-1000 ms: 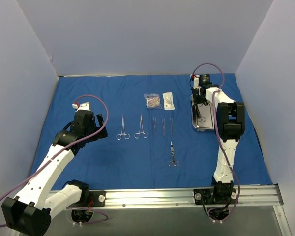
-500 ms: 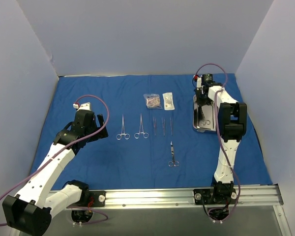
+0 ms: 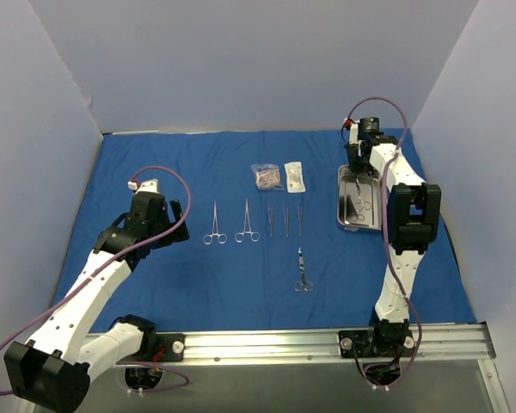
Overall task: Open and lay out the surgical kit
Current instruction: Pick up the medical item from the container, then place the medical item in the surgical kit.
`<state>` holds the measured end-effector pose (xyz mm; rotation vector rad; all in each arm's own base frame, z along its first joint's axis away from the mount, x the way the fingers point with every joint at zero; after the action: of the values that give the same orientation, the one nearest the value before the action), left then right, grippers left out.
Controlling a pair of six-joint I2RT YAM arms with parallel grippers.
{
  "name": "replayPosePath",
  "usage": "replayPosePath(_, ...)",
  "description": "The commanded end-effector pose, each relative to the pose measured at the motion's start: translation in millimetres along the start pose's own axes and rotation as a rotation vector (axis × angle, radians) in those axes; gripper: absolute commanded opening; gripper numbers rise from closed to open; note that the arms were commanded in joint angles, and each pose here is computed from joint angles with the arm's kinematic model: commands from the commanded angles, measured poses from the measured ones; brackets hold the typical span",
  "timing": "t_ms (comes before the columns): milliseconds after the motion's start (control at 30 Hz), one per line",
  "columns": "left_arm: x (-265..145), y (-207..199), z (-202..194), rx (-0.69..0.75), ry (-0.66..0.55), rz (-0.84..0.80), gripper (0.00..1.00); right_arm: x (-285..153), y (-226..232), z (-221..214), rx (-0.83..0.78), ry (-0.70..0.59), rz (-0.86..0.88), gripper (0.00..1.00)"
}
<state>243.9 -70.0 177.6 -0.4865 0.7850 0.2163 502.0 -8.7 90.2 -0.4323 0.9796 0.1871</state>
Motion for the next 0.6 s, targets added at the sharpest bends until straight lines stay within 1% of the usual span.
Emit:
replayPosePath(0,-3.3,-8.2,8.4,-0.022,-0.029,-0.042,0.94,-38.1,-14.8,19.3,0.035,-0.067,-0.042,0.0)
replayPosePath(133,-3.8,-8.6,9.5,-0.02,-0.032,-0.043,0.94,-57.4,-15.7,30.6,0.069,-0.099,-0.039,0.0)
replayPosePath(200,-3.0,-8.6,9.6,-0.019,-0.032,-0.041,0.94,-64.4,-5.5,34.9,0.071,-0.098,-0.033,0.0)
replayPosePath(300,-2.5,-9.1,10.4,-0.018,-0.033,-0.039,0.94,-76.2,10.3,37.4,0.115,-0.093,-0.019,0.0)
replayPosePath(433,-1.9,-11.1,13.6,-0.013,-0.041,-0.04,0.94,-97.0,50.4,40.3,0.165,-0.088,0.016,0.0)
replayPosePath(467,-1.7,-11.5,14.3,-0.012,-0.042,-0.039,0.94,-96.5,62.1,33.9,0.192,-0.065,0.024,0.0)
replayPosePath(533,-0.8,-12.3,15.1,-0.012,-0.044,-0.039,0.94,-109.3,82.6,32.4,0.202,-0.069,0.046,0.0)
replayPosePath(567,-0.1,-12.6,14.9,-0.012,-0.042,-0.039,0.94,-109.7,108.6,26.2,0.206,-0.048,0.069,0.0)
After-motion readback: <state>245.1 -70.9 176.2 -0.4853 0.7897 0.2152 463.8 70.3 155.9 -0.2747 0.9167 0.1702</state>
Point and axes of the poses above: each gripper's point midway between its finger pads, its own x axis out along the fingers, its own y axis along the line the jaws close on, z = x × y, the point moved 2 cm from there along -x, back along the fingers, and after that the axes turned 15 degrees about -x, right-handed, at the moved point
